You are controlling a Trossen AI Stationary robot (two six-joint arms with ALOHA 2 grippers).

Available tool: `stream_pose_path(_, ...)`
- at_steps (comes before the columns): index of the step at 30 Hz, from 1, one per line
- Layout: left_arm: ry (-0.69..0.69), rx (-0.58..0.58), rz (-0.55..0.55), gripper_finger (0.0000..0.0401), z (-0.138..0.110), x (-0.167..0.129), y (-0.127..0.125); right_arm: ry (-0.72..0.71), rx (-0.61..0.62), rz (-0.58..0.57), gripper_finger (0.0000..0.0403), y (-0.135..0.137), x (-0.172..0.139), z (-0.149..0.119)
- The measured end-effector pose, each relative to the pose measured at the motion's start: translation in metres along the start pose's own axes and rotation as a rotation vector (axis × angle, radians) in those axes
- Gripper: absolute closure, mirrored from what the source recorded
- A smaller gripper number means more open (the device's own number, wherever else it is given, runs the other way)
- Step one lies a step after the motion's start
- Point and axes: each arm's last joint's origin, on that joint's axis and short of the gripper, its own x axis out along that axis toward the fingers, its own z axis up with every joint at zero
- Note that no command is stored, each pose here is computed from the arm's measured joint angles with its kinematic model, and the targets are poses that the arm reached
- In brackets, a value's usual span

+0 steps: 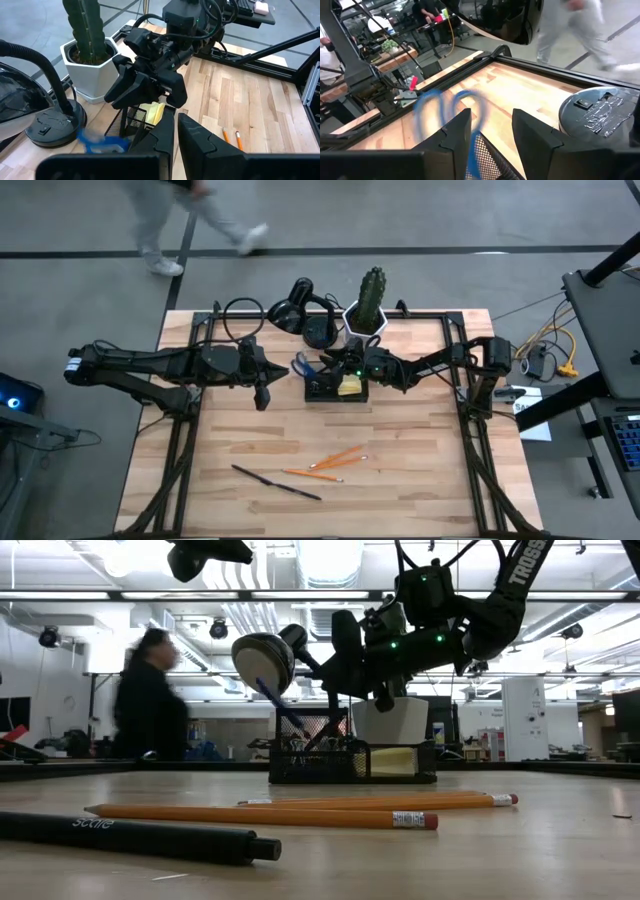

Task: Pick and place office supplies into organizer
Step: Put the top yellow pencil into the black desk organizer

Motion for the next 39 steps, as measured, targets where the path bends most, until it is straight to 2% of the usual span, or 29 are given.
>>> stream_pose_path(11, 0.000, 0.000, 0.000, 0.0393, 0.000, 0.000, 0.000, -0.020, 0.010, 0.031, 0.0284, 0.006, -0.003, 0.006)
stream_pose_path(23, 0.001, 0.001, 0.000, 0.0393, 0.000, 0.000, 0.000, -0.107, -0.137, 0.323, 0.0296, 0.052, -0.045, 0.061)
stream_pose_path(31, 0.001, 0.001, 0.000, 0.0393, 0.000, 0.000, 0.000, 0.014, -0.247, 0.385, 0.0300, 0.078, -0.095, 0.081)
stream_pose_path(35, 0.001, 0.001, 0.000, 0.0393, 0.000, 0.000, 0.000, 0.156, -0.322, 0.391, 0.0305, 0.081, -0.124, 0.081)
stream_pose_path(39, 0.001, 0.010, 0.000, 0.0393, 0.000, 0.000, 0.000, 0.283, -0.335, 0.390, 0.0308, 0.081, -0.145, 0.077)
